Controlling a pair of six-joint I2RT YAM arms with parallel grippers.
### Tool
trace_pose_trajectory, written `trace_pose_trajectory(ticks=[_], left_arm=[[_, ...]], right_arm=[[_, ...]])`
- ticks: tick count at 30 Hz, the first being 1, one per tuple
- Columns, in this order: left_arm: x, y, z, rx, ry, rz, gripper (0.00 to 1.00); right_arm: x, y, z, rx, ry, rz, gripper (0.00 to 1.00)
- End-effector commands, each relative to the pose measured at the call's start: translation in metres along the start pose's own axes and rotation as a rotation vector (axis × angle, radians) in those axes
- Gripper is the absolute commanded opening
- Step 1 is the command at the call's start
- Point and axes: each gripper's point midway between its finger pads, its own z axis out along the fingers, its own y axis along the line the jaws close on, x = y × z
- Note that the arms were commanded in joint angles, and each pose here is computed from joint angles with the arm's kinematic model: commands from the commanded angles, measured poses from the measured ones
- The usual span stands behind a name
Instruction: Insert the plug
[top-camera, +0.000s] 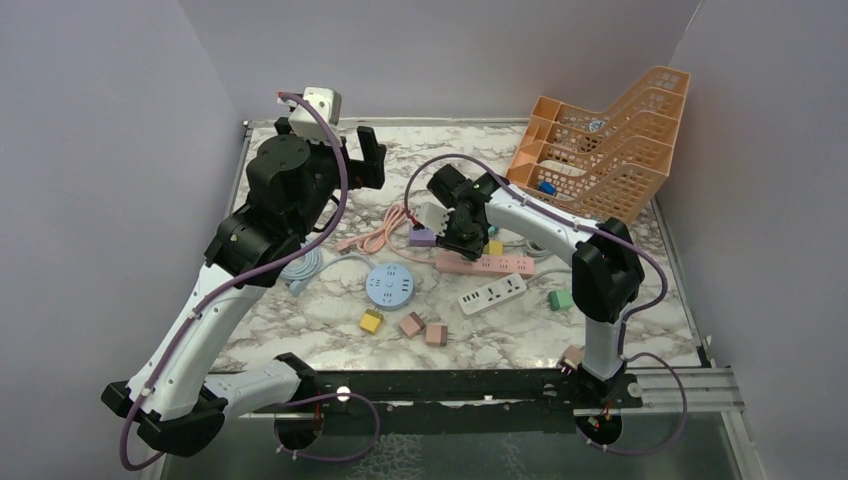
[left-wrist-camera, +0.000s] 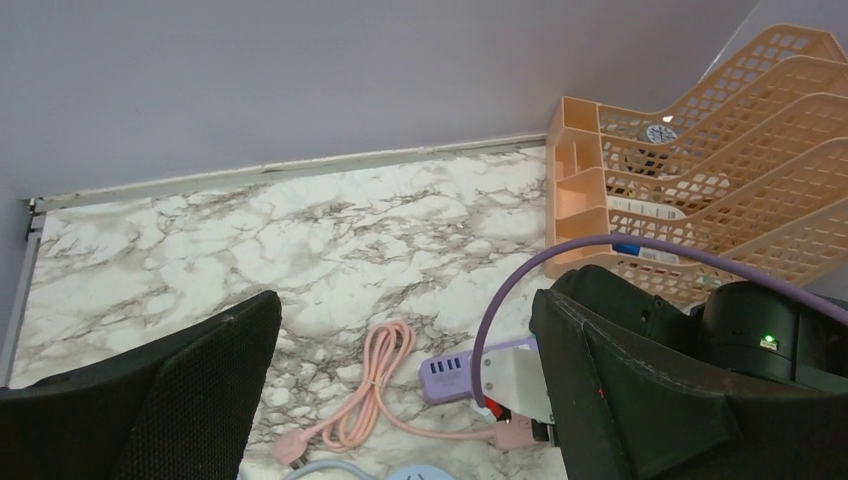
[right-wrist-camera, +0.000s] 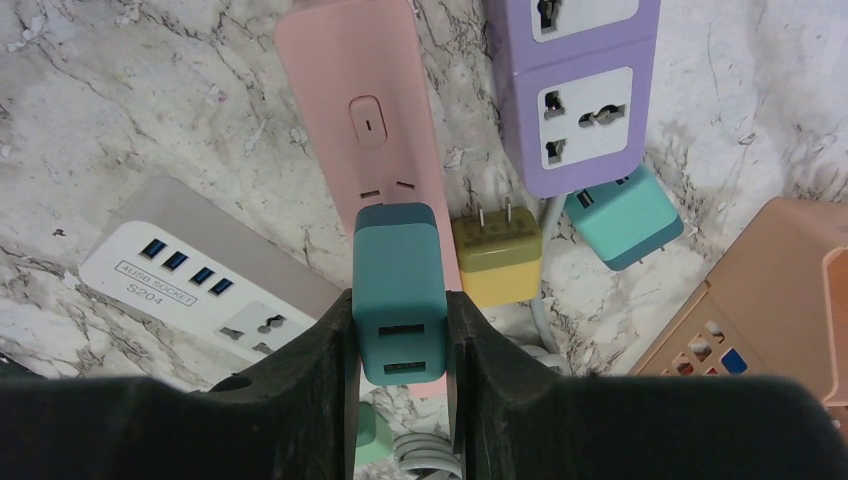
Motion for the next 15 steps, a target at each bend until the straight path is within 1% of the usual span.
trace_pose_trajectory(ticks=[1,7,11,15], left_arm=[[-0.021,0.011,-0.008,-0.05,-0.055,0.016,0.99],[-0.019,0.01,-0.008,-0.04,-0.05,0.022,0.99],[-0.017,0.006,-0.007,-0.022,-0.043,0.017,0.99],[-0.013,0.004,-0.006,-0.011,-0.037,0.012,0.99]], right_arm=[[-0.011,0.005,-0.005,-0.024,-0.019,-0.053,0.01],[0.0,0.022,0.006,-0.091,0.007,-0.096,0.01],[0.014,0.011,0.014,-0.014,0.065,-0.126,0.01],[0.015,0.01,0.017,-0.011,0.062,-0.135,0.01]])
